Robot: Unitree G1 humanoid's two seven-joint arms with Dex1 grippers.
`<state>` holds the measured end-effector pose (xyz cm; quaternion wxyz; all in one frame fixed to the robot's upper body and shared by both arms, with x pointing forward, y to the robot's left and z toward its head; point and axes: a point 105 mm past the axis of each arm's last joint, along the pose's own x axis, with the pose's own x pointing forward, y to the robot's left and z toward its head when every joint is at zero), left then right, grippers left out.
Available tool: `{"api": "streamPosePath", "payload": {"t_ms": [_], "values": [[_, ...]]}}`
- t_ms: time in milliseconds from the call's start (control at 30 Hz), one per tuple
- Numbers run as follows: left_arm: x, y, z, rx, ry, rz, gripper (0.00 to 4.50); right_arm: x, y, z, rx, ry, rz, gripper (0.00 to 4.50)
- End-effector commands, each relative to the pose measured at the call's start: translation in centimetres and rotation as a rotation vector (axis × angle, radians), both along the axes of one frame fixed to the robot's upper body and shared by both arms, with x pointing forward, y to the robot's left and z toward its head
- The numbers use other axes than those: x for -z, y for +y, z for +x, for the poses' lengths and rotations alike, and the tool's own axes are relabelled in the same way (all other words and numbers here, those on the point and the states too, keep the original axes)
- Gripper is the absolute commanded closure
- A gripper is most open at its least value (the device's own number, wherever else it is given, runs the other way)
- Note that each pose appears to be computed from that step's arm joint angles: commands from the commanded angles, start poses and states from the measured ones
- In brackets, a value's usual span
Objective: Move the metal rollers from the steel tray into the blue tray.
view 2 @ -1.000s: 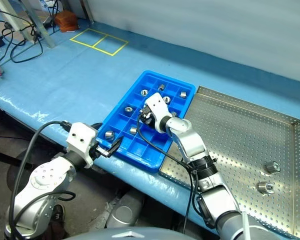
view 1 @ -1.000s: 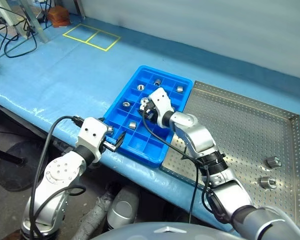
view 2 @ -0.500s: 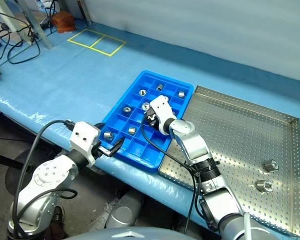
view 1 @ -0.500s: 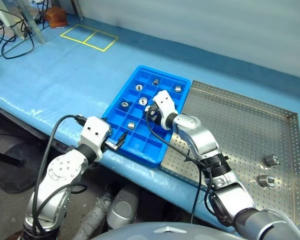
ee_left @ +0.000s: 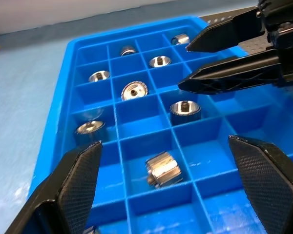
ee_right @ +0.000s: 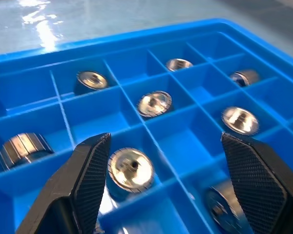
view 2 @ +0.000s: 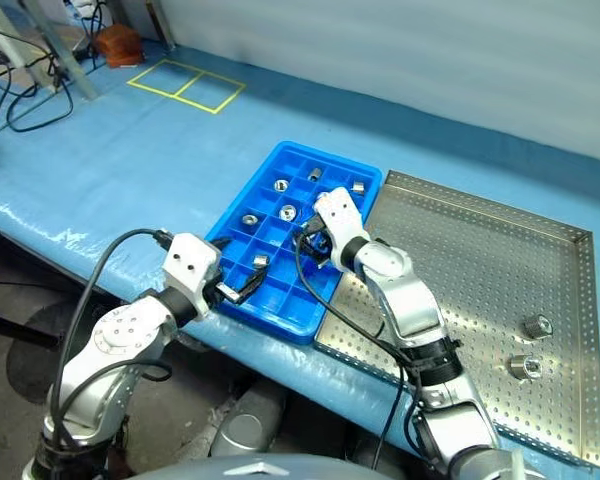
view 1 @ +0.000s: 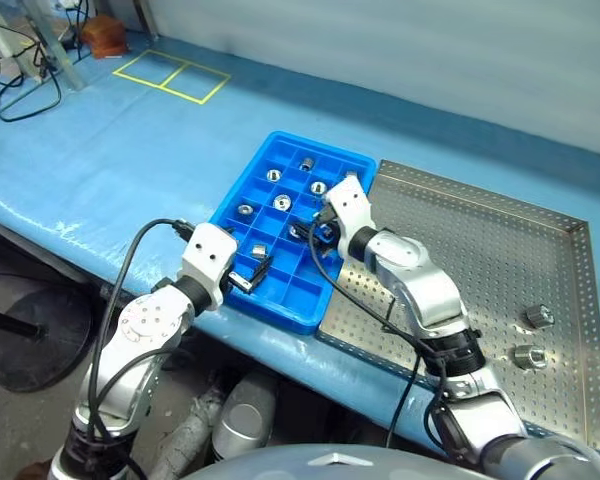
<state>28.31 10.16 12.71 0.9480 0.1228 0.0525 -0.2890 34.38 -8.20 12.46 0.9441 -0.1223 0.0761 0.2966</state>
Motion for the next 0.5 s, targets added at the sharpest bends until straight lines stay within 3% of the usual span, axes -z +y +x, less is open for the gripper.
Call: {"api": "streamPosePath", "payload": {"t_ms": [33,300,500], "values": [[-1.3,-1.8,1.0,0.076,-0.070,-0.020,0.00,-1.6,-2.9,-1.2,0.077,-0.051,-0.019,0.70],[-2.2,-6.3,3.1,0.270,-0.111,-0.044,0.00,-0.4,-9.0,-4.7,0.316,0.001,-0.100,0.70],[-1.7,-8.7,2.2,0.403,-0.074,-0.072,0.00,0.3,-11.0,-6.4,0.409,0.045,-0.140,0.70]]}}
